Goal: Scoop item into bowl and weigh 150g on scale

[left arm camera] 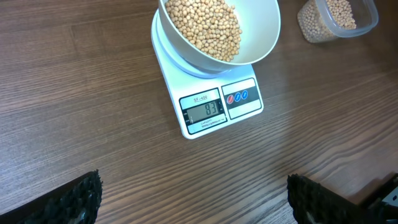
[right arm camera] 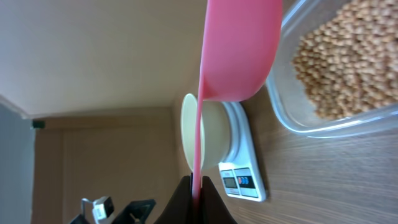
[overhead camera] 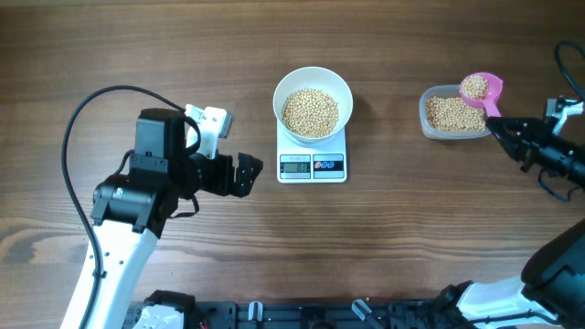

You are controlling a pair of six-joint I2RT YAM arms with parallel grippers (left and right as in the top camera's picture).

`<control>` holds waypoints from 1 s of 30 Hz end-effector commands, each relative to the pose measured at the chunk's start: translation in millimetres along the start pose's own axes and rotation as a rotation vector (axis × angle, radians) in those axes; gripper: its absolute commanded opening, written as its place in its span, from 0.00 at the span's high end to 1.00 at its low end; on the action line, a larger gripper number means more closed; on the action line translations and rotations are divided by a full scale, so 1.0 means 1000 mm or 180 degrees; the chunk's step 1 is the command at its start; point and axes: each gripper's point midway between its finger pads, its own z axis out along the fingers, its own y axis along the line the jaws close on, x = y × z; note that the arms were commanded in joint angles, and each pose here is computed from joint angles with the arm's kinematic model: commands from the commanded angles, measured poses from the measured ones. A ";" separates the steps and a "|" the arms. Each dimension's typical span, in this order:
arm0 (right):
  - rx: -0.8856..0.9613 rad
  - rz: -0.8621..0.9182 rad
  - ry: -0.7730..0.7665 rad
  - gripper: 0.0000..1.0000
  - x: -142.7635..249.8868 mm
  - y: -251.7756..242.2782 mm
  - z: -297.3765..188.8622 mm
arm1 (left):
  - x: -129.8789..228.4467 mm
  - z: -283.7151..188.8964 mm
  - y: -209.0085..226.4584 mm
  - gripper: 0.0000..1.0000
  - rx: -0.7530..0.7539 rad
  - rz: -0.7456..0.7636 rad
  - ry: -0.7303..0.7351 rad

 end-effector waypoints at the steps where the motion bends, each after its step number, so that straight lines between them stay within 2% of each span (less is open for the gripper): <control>1: -0.0364 -0.0033 -0.0001 0.96 0.001 0.015 -0.001 | 0.000 0.000 0.000 0.00 0.0027 -0.0014 0.0005; 13: -0.0549 0.0352 0.0411 0.96 0.025 0.037 0.030 | 0.000 0.000 0.000 0.00 0.0027 -0.0014 0.0005; 30: -0.0698 -0.0206 0.1685 0.96 0.116 0.090 0.139 | 0.000 0.000 0.000 0.00 0.0027 -0.0014 0.0005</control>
